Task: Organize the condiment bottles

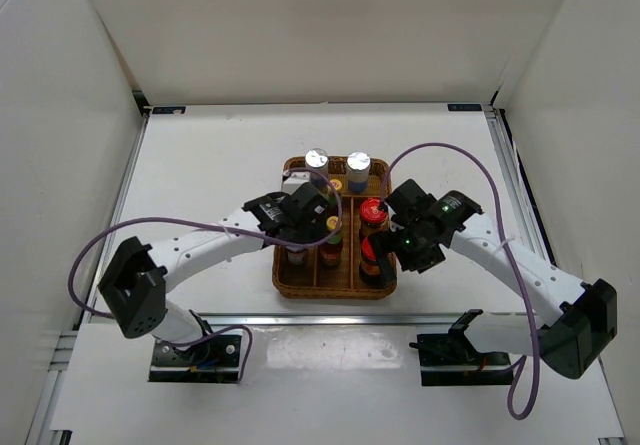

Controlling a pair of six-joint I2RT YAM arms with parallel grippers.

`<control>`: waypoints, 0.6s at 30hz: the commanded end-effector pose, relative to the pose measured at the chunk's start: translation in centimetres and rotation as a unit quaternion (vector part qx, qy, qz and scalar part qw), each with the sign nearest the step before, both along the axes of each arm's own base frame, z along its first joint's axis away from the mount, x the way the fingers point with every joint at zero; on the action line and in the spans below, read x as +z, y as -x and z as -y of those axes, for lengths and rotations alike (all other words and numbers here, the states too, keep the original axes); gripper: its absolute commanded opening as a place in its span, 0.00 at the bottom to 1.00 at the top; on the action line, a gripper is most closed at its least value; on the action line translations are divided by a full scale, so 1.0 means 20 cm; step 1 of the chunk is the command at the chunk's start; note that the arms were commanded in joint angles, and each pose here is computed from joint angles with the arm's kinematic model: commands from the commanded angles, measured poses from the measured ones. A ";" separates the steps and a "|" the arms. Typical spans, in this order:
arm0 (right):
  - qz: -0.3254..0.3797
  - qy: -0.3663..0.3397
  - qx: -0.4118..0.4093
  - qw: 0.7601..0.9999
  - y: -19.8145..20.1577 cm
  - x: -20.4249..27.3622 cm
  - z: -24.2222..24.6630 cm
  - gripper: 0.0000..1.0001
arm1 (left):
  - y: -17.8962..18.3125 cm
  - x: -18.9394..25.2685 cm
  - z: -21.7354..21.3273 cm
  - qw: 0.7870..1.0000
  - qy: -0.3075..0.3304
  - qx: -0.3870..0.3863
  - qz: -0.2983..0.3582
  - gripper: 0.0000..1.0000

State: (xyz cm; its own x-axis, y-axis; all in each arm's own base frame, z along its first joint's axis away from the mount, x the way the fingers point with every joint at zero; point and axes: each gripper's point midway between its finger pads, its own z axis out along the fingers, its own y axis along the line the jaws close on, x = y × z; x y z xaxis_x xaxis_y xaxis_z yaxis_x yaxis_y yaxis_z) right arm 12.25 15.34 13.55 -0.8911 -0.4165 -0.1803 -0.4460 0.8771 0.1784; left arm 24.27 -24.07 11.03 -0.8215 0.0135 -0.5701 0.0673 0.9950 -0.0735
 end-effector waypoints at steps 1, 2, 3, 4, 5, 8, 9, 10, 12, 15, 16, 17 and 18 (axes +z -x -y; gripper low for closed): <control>0.013 -0.012 -0.002 1.000 -0.01 0.02 0.00 0.99 | -0.01 0.29 -0.01 0.997 0.063 0.013 0.049 1.00; 0.016 -0.008 -0.009 1.000 -0.02 0.02 0.00 0.99 | -0.01 0.34 -0.03 0.995 0.073 0.024 0.059 1.00; 0.021 -0.012 -0.009 1.000 -0.03 0.04 -0.01 0.99 | 0.00 0.40 -0.04 0.993 0.087 0.024 0.070 1.00; 0.020 -0.012 -0.009 1.000 -0.03 0.05 -0.01 0.99 | -0.01 0.51 -0.09 0.989 0.107 0.033 0.100 1.00; 0.024 -0.015 -0.009 1.000 -0.03 0.07 -0.01 0.99 | -0.01 0.57 -0.13 0.986 0.113 0.036 0.117 1.00; 0.038 -0.027 -0.014 0.999 -0.03 0.15 0.00 0.99 | -0.01 0.75 -0.31 0.974 0.117 0.054 0.185 1.00; 0.038 -0.034 -0.012 0.999 -0.02 0.18 0.00 0.99 | -0.01 0.76 -0.38 0.973 0.108 0.062 0.194 1.00; 0.042 -0.039 -0.021 0.998 -0.03 0.21 0.00 0.99 | -0.01 0.81 -0.50 0.965 0.110 0.091 0.219 1.00; 0.057 -0.047 -0.031 0.997 -0.02 0.27 0.03 0.99 | -0.03 0.86 -0.70 0.953 0.078 0.141 0.257 1.00; 0.102 -0.077 -0.031 0.991 -0.04 0.43 0.04 0.99 | -0.05 0.94 -1.01 0.928 0.013 0.211 0.307 1.00; 0.112 -0.083 -0.026 0.990 -0.05 0.46 0.03 0.99 | -0.07 0.97 -1.06 0.922 -0.001 0.219 0.319 1.00; 0.145 -0.086 -0.025 0.985 -0.08 0.54 0.05 0.99 | -0.10 0.95 -1.12 0.925 -0.055 0.211 0.311 1.00; 0.164 -0.087 -0.025 0.982 -0.10 0.59 0.06 0.99 | -0.13 0.95 -1.14 0.927 -0.074 0.206 0.306 1.00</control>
State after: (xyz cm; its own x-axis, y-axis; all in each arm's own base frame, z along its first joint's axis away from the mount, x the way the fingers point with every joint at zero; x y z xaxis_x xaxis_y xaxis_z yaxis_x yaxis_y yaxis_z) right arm 13.59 15.04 22.09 -0.8471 -0.3138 -0.4290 -0.4369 0.8707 0.2258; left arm 25.25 -4.22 31.27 -0.2400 -0.3192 -0.9168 -0.2594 0.9312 -0.2562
